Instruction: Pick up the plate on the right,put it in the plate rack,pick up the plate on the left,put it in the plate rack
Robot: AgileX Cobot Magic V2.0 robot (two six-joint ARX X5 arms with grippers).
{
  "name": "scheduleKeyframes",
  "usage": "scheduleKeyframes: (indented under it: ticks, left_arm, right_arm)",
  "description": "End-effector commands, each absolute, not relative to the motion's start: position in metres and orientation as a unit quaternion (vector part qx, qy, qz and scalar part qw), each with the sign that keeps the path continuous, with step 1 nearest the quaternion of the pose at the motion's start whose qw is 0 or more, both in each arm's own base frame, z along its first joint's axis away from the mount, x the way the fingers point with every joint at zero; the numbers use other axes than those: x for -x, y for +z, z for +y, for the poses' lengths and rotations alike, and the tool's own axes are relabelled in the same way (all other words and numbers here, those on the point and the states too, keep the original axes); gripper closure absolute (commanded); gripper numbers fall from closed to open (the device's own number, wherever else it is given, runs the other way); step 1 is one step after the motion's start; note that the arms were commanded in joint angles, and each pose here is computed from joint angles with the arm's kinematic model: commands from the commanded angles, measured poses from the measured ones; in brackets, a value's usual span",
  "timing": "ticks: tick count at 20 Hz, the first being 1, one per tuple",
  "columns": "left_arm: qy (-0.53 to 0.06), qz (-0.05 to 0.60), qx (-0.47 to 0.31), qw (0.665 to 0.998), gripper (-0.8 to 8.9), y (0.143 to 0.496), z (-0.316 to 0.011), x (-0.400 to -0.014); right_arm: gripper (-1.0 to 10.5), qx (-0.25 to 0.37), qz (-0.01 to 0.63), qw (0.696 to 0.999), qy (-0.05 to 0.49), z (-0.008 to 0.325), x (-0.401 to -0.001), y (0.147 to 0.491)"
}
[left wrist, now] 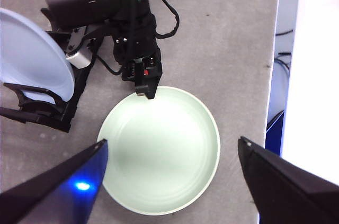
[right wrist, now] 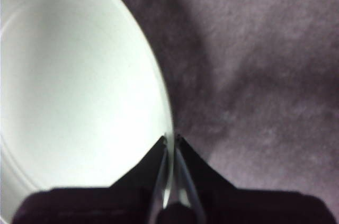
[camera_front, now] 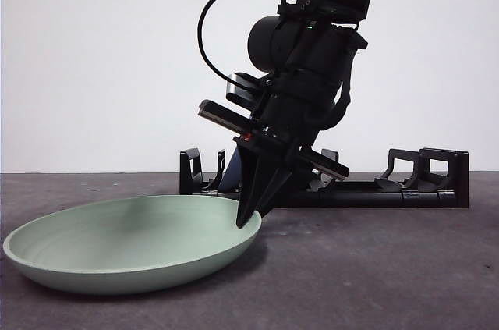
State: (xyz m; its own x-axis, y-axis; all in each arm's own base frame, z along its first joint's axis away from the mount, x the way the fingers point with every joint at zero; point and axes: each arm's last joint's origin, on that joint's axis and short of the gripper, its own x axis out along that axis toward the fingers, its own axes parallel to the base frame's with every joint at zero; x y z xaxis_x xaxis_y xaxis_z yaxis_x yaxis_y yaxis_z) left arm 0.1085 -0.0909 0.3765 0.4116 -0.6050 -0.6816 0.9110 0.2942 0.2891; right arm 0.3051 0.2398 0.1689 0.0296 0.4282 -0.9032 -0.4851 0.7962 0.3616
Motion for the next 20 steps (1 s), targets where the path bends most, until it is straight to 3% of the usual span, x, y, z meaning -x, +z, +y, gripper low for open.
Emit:
scheduleKeyframes:
  ticks: [1,6,11,15,20]
  left_arm:
    - [-0.491,0.227,-0.368,0.756,3.98,0.374,-0.096,-0.107]
    - [-0.502,0.204,-0.433,0.72,3.98,0.372,-0.109,-0.099]
    - [-0.509,0.16,-0.529,0.66,3.98,0.366,-0.133,-0.091]
    - [-0.505,0.129,-0.586,0.621,3.98,0.358,-0.161,-0.09]
    - [-0.477,0.124,-0.638,0.591,4.06,0.347,-0.185,-0.098]
  right_arm:
    - [9.6,0.028,0.614,0.721,0.321,0.235,-0.301,0.18]
    - [9.6,0.01,0.567,0.751,0.339,0.209,-0.285,0.25]
    - [9.6,0.002,0.539,0.775,0.329,0.165,-0.263,0.32]
    - [9.6,-0.003,0.535,0.779,0.327,0.146,-0.253,0.351]
    - [9.6,0.002,0.539,0.773,0.334,0.144,-0.248,0.363]
